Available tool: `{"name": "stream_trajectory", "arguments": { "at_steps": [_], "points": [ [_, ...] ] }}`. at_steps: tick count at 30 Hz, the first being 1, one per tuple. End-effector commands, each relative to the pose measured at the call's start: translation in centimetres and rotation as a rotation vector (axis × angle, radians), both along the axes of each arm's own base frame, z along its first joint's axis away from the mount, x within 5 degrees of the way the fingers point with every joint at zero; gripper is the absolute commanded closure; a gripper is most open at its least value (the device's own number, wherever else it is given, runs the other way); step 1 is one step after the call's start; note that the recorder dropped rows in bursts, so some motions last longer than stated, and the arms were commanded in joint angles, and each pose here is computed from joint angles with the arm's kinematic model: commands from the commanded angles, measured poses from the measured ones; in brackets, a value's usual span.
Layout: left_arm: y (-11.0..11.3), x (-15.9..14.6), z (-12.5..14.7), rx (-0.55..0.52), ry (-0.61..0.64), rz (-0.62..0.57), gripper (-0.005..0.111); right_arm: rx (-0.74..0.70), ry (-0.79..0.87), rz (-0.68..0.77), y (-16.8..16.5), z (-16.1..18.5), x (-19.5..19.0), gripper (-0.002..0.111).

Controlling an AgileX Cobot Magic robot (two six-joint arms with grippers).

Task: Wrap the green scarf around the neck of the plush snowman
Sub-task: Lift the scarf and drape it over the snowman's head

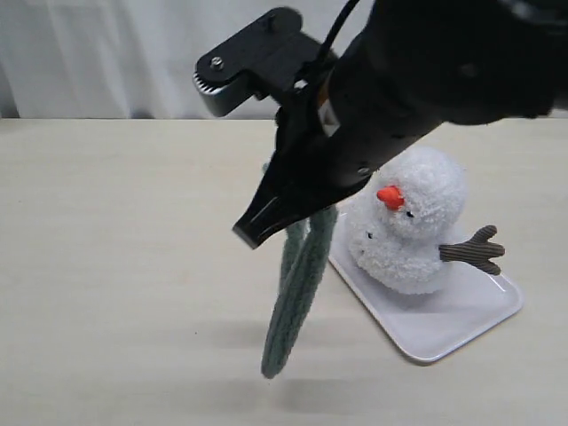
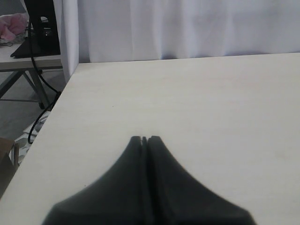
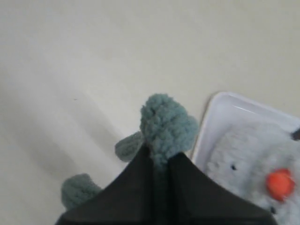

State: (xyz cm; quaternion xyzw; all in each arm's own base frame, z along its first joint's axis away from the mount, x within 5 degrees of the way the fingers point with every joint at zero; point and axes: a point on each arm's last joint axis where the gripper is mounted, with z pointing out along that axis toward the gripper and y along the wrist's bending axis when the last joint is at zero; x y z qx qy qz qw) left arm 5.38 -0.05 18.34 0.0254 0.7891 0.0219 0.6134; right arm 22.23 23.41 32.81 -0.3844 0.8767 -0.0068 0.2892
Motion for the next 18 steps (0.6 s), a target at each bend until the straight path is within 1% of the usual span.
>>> {"name": "stream_trajectory", "arguments": {
  "at_steps": [1,5,8,16,18],
  "points": [
    [0.0,0.0,0.1,0.001,-0.014,0.001,0.107,-0.095,-0.084,-0.076,-2.2,1.8,-0.1,0.104],
    [0.0,0.0,0.1,0.001,-0.014,0.001,0.107,-0.21,-0.145,-0.143,-3.2,1.8,0.6,0.104],
    [0.0,0.0,0.1,0.001,-0.014,0.001,0.107,-0.246,-0.186,-0.212,-3.8,1.6,1.6,0.104],
    [0.0,0.0,0.1,0.001,-0.014,0.001,0.107,-0.25,-0.171,-0.301,-5.6,-0.4,5.5,0.104],
    [0.0,0.0,0.1,0.001,-0.014,0.001,0.107,-0.188,-0.179,-0.303,-5.1,-0.5,5.8,0.104]
  ]
}}
